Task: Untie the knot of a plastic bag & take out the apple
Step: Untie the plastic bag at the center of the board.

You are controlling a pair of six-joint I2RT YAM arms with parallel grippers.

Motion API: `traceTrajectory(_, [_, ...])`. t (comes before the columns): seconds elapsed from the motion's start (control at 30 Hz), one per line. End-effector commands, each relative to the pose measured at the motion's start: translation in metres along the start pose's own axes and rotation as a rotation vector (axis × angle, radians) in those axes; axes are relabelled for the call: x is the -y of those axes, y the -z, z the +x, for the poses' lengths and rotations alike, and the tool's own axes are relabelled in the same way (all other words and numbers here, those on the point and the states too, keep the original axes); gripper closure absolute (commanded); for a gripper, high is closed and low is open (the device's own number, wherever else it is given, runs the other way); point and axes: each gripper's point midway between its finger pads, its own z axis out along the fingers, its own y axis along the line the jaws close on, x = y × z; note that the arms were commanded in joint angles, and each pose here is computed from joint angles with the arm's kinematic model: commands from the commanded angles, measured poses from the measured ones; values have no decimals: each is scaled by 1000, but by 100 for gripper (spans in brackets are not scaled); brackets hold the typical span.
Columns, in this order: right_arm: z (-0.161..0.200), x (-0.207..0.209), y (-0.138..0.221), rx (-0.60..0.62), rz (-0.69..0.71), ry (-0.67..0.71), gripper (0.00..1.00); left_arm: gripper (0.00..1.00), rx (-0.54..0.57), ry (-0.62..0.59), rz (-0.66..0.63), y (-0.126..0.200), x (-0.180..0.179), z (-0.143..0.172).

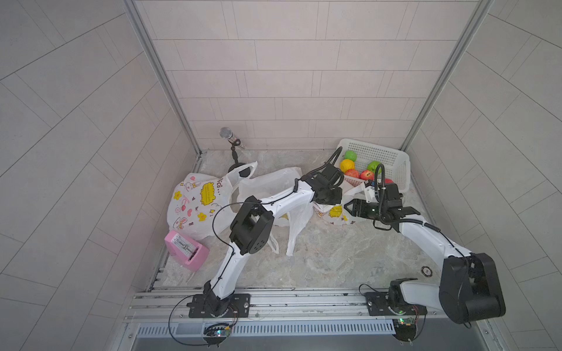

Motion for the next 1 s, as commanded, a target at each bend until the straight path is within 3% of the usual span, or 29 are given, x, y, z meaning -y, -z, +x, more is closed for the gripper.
traceTrajectory(0.0, [-5,-2,-1,-10,25,37,42,100,40,24,94,32,22,-10])
traceTrajectory(0.1, [-2,12,3,-29,111,23,84,100,52,29,116,47,25,-7])
traceTrajectory(0.17, [-1,19,10,-21,160,19,100,100,63,34,117,59,22,-5])
traceTrajectory(0.2, [-1,21,15,-10,174,15,100,100,68,39,112,65,19,-5])
traceTrajectory(0.4, [-4,53,53,115,289,-88,100,100,105,104,35,94,-32,1])
traceTrajectory(0.53, [-2,79,78,176,282,-277,100,100,164,181,-12,118,-77,5])
traceTrajectory(0.63, [1,96,84,205,359,-305,100,100,183,197,-35,125,-91,10])
traceTrajectory(0.73, [7,100,80,150,362,-327,100,100,177,198,-10,123,-88,13])
traceTrajectory(0.8, [5,86,83,124,332,-297,84,100,167,201,15,121,-85,15])
traceTrajectory(0.87, [1,67,96,144,359,-205,60,100,165,198,32,122,-82,14])
traceTrajectory(0.97, [-8,29,110,220,306,-88,42,100,169,191,63,123,-75,13])
